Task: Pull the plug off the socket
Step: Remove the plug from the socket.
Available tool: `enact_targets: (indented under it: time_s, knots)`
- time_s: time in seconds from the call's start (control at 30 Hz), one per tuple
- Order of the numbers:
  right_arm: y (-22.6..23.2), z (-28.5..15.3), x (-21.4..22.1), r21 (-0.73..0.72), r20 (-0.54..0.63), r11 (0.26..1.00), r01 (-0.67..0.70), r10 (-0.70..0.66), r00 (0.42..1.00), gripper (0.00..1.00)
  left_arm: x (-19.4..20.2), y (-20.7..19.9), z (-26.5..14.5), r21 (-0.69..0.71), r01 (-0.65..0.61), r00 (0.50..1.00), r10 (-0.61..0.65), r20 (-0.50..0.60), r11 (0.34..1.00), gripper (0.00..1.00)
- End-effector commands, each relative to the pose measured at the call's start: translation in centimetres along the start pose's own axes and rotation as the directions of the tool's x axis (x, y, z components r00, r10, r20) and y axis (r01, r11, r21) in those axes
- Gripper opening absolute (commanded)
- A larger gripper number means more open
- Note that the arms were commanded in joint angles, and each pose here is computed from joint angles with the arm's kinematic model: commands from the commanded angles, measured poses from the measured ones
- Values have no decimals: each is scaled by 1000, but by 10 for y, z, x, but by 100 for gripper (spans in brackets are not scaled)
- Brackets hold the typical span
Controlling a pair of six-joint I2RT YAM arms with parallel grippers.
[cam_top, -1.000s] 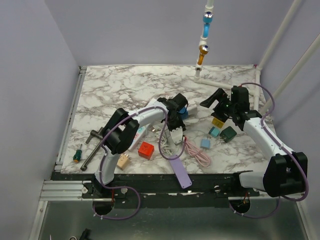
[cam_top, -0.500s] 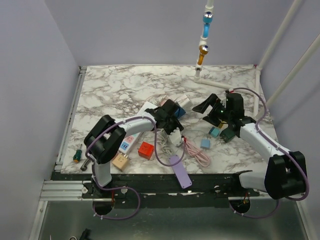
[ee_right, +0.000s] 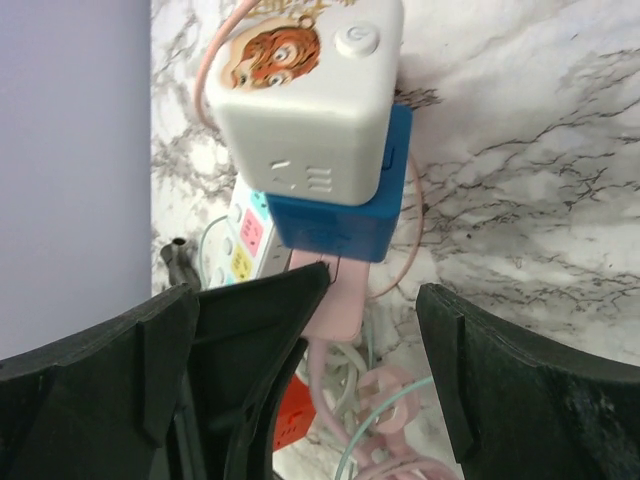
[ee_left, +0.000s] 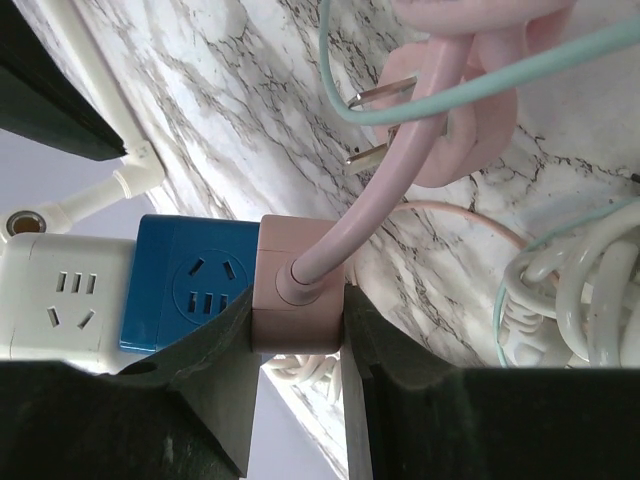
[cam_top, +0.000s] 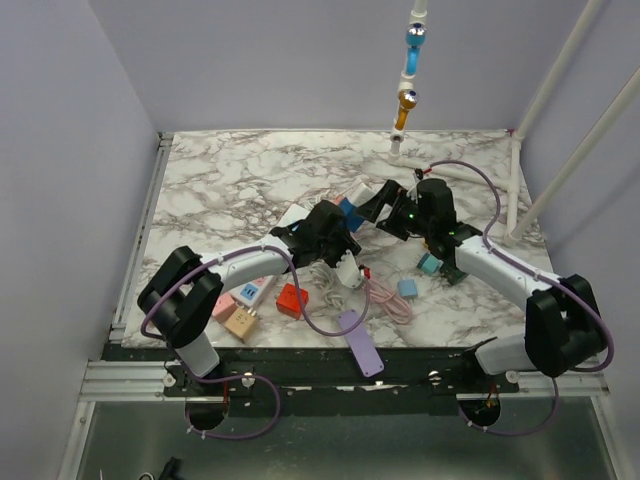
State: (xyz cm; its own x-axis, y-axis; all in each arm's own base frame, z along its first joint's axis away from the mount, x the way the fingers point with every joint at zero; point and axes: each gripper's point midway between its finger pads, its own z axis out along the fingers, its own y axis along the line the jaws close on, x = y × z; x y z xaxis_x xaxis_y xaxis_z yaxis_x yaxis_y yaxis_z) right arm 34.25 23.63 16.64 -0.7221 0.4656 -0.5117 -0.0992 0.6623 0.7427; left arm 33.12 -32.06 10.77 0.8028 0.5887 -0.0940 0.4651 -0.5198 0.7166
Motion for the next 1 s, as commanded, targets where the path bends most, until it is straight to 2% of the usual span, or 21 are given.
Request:
enact_targets:
  time_s: [0.0,0.1,0.33,0.6,0.77,0.97]
  knots:
    - [-4,20,-13,90,66,994,60,-66,996,100,3,64,-33,-225,-80,996,66,-68,971,0]
    - [-5,31,-4,130,51,989,70,-78,996,100,4,62,-31,-220,-75,996,61,-70,973,0]
    - [-8,49,9,249,105,966,73,-102,989,100,5,60,-26,-209,-74,995,59,-76,975,0]
    - [-29,67,4,354,220,935,20,-104,970,100,5,59,-27,-209,-72,995,56,-78,975,0]
    - [-30,77,7,343,223,939,13,-95,970,99,3,57,-28,-208,-74,996,60,-72,975,0]
    - [-22,79,5,278,257,960,-5,-70,964,80,5,52,-27,-199,-67,996,53,-75,978,0]
